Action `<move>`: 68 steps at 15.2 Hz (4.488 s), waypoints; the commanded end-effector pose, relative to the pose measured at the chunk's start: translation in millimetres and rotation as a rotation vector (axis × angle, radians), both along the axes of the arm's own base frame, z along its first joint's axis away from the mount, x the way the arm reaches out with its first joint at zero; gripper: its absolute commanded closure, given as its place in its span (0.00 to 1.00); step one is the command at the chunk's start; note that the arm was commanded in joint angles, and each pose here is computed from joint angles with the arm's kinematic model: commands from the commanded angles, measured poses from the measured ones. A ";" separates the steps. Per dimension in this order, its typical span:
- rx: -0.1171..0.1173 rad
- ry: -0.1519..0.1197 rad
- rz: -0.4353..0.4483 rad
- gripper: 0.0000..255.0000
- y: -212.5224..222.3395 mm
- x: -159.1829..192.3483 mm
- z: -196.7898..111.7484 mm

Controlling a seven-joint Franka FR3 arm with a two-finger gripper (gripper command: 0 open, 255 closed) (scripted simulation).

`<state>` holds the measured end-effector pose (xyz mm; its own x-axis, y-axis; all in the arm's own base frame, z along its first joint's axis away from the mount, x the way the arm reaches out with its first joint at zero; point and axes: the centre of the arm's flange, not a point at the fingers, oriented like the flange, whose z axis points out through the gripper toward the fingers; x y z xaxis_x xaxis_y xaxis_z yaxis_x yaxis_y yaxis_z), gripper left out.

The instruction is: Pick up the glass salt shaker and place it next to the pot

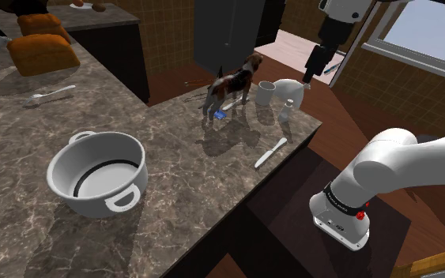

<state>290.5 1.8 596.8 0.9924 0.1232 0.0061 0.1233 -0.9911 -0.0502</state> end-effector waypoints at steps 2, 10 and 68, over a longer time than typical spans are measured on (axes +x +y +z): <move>0.004 -0.002 0.006 0.00 -9.6 4.6 -8.4; 0.033 -0.014 0.056 0.00 -83.8 43.9 -76.8; 0.082 -0.035 0.142 1.00 -195.5 122.1 -136.3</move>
<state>413.7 -193.7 455.0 0.9641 0.2595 0.0563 0.2646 -0.9564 -0.1236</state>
